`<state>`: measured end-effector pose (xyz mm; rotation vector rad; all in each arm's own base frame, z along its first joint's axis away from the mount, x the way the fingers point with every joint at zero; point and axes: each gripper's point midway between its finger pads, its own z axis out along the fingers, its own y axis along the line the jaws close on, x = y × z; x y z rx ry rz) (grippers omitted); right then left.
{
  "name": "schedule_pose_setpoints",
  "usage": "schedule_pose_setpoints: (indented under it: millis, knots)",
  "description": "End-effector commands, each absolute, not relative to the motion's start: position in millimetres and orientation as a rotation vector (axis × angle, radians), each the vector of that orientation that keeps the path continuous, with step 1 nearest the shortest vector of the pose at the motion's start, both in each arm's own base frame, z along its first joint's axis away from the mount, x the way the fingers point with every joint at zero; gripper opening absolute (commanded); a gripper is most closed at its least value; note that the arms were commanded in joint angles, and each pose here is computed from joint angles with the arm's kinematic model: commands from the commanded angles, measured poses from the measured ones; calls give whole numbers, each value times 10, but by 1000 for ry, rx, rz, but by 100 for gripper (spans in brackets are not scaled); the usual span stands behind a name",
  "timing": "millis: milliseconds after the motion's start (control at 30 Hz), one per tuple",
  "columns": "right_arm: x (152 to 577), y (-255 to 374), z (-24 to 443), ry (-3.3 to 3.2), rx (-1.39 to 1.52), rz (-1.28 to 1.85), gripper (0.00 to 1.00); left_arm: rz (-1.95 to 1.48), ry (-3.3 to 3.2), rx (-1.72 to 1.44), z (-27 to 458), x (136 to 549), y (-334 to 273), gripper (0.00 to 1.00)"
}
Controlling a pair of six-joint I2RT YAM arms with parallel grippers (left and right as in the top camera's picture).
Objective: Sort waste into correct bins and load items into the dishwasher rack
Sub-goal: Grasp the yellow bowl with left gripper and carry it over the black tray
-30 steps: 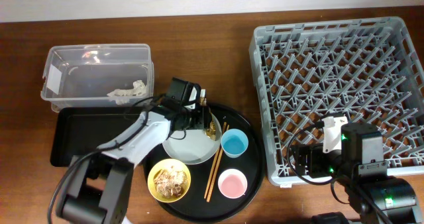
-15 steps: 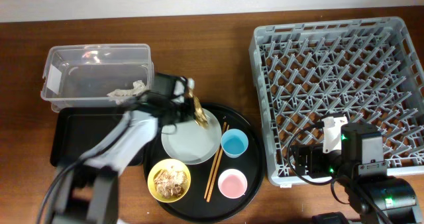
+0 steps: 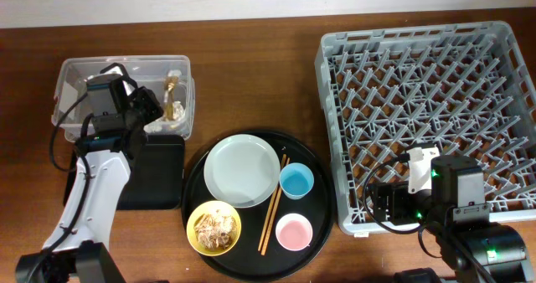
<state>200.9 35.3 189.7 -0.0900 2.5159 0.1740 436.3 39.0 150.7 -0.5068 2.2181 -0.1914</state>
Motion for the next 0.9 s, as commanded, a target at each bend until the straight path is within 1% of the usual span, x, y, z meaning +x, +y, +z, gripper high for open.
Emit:
schedule_pose_setpoints:
  millis: [0, 100, 133, 167, 200, 367, 400, 533, 767, 867]
  knots:
    - [2025, 371, 1962, 2496, -83, 188, 99, -295, 2280, -352, 1595, 4215, 102, 39]
    - [2025, 371, 1962, 2496, -83, 188, 99, -346, 2421, -257, 1502, 3883, -343, 39]
    - [2025, 371, 1962, 2496, -83, 188, 99, -367, 2506, -199, 1400, 3702, -567, 39]
    - [2023, 371, 1961, 2497, -83, 188, 99, -382, 2669, -89, 1199, 3338, -901, 40]
    - [2023, 371, 1961, 2497, -83, 188, 99, -383, 2757, -16, 1104, 3114, -1070, 40]
    - [2023, 371, 1961, 2497, -83, 188, 99, -322, 3039, 340, 816, 2261, -1566, 40]
    - [2022, 371, 1961, 2497, -83, 188, 99, -306, 3071, 393, 773, 2155, -1619, 40]
    - [2022, 371, 1961, 2497, -83, 188, 99, -231, 3182, 324, 619, 1948, -1673, 40]
    - [2022, 371, 1961, 2497, -83, 188, 99, -125, 3311, 315, 298, 1749, -1565, 40]
    - [2023, 371, 1961, 2497, -83, 188, 99, -107, 3331, 314, 199, 1730, -1552, 39]
